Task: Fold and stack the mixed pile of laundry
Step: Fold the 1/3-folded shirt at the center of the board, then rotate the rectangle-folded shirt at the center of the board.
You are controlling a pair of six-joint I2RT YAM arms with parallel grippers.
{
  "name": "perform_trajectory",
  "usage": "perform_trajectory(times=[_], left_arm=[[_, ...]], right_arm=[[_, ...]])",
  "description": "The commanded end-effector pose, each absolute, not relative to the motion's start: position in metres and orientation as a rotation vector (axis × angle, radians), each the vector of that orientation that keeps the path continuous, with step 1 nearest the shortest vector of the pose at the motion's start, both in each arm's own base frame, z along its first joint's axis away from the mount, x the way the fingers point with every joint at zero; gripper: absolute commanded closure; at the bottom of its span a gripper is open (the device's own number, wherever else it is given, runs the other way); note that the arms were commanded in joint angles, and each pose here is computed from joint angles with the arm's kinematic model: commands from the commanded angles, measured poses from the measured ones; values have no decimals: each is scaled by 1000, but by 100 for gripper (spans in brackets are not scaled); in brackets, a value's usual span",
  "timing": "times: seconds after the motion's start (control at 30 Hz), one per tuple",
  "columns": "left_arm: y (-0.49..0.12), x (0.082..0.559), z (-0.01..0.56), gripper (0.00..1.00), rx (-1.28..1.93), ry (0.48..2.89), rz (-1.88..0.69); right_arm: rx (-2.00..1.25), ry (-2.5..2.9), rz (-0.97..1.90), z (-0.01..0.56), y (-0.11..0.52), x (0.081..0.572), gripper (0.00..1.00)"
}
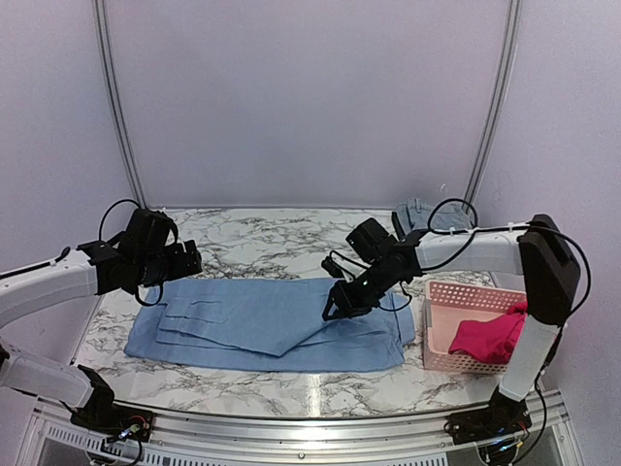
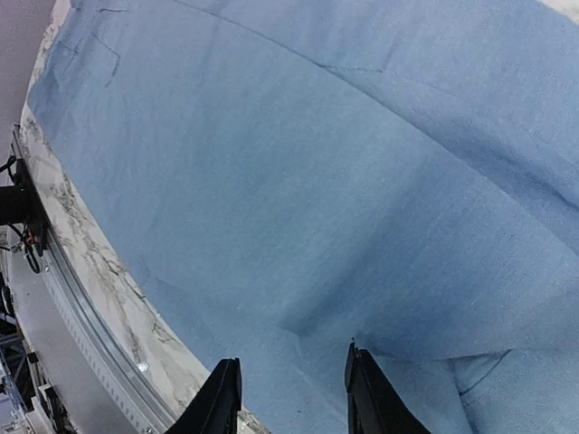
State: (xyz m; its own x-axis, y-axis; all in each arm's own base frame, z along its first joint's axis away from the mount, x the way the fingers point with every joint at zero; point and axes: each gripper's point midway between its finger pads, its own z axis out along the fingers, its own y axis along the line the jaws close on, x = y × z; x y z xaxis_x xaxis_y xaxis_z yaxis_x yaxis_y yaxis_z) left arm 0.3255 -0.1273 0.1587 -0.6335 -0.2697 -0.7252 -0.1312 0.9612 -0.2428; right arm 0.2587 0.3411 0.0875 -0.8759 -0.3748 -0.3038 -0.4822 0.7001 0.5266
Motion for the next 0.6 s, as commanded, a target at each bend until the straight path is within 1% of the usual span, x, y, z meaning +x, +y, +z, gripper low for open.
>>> perform_trajectory(times=[0.0,0.17,0.3,0.37,0.4,0.43,0.5,0.57], left_arm=[[-116,333,171,1,-359,2249,-201],[-107,337,169,1,-390,2282,-207],[-108,338,160,1,-312,2346,-155],[-111,339,152,1,-246,2400,-127],[-112,340,148,1,-215,2427,-99],[-113,342,146,1,-179,2453,-75],[-114,346,140,1,-99,2503,-10],[-113,351,134,1,-25,2541,63]], right_arm=[[-638,2807,798,45,333,277,64],[-670,2846,632,11,313,309,66],[-735,2805,541,1,319,365,67],[-806,2727,470,8,336,406,67],[-825,2657,458,31,353,433,67],[-840,2629,442,45,362,450,66],[-844,2570,425,75,372,470,65],[-821,2517,444,102,373,475,64]])
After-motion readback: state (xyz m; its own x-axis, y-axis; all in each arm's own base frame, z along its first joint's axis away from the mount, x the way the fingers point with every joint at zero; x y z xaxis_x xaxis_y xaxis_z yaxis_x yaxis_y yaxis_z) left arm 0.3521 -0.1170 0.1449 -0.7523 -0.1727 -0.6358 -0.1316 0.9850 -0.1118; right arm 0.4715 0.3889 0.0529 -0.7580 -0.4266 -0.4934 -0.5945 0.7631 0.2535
